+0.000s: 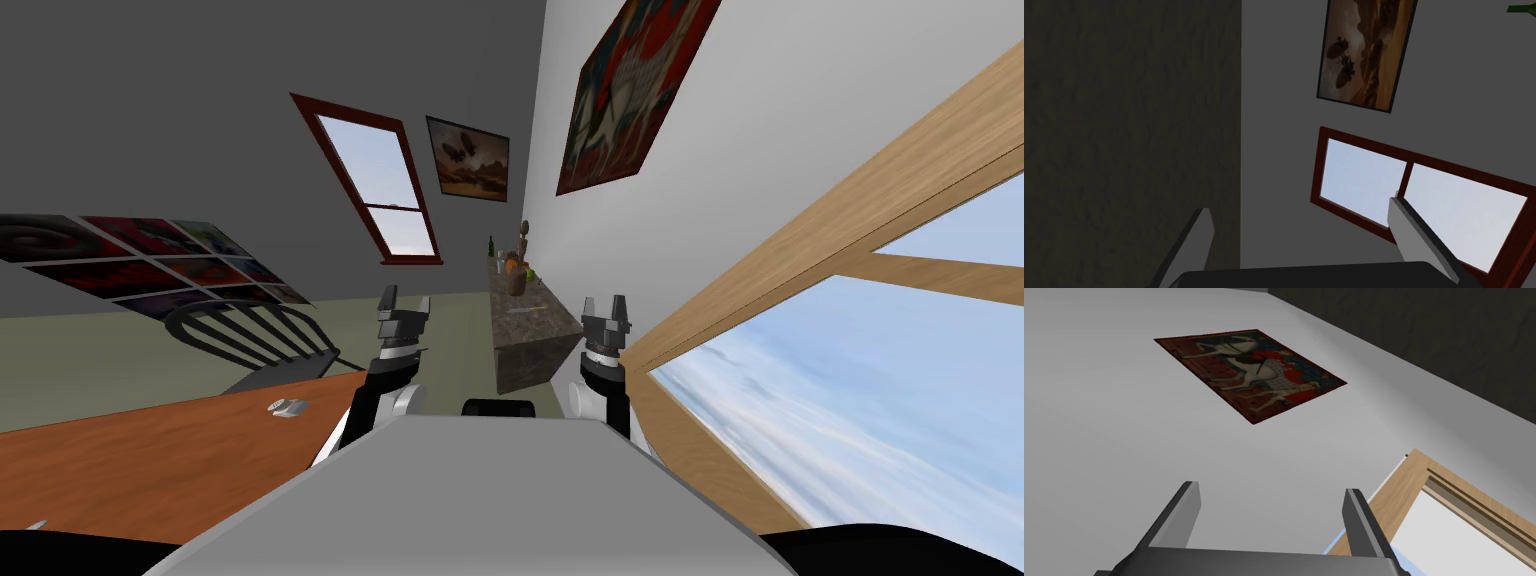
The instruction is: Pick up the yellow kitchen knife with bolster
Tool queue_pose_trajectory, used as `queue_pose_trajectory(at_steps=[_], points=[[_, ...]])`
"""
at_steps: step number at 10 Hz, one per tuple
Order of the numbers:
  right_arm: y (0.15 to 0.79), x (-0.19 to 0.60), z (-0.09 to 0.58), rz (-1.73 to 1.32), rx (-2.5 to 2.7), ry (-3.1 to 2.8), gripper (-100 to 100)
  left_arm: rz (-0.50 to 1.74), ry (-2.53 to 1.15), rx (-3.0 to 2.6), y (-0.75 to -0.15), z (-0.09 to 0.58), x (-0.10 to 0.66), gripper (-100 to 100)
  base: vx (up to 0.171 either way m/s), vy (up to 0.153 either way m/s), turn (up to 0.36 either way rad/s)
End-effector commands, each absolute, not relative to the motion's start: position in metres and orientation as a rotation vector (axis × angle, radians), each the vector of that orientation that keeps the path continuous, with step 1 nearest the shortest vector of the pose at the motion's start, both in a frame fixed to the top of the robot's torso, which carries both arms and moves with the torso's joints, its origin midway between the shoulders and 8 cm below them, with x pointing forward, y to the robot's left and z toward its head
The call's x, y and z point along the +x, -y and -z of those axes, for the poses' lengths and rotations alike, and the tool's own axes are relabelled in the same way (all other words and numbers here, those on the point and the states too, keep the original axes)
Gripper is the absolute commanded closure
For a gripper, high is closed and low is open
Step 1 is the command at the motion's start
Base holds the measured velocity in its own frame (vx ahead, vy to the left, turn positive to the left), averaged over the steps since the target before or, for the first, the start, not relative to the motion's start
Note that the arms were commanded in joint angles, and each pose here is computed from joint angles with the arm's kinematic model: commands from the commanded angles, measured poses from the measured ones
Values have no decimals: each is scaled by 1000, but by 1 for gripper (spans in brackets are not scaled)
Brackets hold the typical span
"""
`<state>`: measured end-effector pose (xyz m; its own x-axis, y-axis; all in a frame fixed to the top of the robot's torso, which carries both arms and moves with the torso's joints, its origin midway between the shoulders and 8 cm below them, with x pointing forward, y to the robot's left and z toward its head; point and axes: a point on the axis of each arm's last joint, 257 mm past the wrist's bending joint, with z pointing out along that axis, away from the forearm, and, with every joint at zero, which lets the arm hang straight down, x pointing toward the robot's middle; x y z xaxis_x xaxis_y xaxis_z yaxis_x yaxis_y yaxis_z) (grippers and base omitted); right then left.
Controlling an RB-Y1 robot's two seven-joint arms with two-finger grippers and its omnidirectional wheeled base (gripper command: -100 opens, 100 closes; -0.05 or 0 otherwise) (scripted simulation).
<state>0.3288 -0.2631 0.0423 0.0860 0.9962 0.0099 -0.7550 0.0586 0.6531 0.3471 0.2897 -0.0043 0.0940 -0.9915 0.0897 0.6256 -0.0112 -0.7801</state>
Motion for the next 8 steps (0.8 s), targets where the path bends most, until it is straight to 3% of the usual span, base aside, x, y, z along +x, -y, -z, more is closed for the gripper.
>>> queue_pose_trajectory(at_steps=[1, 8], points=[[254, 333, -41, -1421, 548, -563, -100, 1407, -596, -791, -290, 4, 347, 0, 0, 34, 7], [185, 362, -22, -1366, 305, -824, -100, 1407, -596, -791, -290, 4, 347, 0, 4, 130, 11]])
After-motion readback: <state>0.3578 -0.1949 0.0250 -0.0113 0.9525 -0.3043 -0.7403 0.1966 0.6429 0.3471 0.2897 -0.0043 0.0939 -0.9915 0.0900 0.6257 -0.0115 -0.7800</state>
